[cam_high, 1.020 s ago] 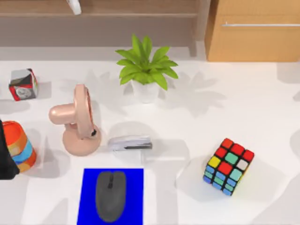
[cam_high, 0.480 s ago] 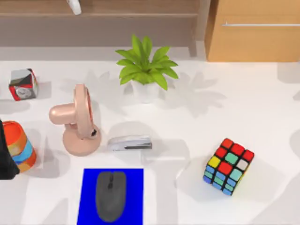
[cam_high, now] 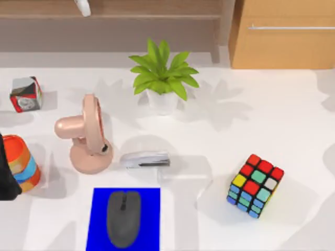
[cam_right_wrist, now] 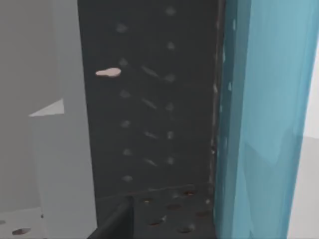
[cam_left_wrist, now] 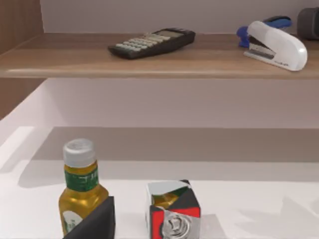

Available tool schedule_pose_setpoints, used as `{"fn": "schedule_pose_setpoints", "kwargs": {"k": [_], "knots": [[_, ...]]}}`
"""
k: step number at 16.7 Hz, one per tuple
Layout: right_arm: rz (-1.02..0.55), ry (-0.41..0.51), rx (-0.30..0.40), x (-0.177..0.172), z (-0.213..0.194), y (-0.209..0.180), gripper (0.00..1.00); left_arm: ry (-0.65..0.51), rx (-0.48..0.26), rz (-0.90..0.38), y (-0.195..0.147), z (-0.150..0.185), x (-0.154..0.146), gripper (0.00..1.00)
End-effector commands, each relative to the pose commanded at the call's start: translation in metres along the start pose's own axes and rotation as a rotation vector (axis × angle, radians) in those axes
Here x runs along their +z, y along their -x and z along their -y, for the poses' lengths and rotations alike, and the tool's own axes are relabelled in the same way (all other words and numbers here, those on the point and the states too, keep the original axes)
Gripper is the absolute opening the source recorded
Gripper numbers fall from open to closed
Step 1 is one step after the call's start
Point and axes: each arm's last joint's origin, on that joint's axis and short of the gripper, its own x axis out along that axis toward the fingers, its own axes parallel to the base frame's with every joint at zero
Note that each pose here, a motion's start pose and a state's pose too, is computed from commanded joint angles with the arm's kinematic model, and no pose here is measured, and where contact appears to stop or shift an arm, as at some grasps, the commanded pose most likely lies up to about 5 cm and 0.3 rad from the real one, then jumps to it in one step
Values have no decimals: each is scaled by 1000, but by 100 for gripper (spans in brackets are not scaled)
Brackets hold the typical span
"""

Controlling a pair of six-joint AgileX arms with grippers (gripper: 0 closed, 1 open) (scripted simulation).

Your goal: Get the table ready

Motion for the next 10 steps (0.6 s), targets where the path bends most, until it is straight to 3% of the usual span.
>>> {"fn": "schedule_pose_setpoints", "kwargs": {"k": [10], "knots": [[3, 5, 10, 1, -1, 13, 100, 0, 0, 0, 0, 0, 0, 100]]}}
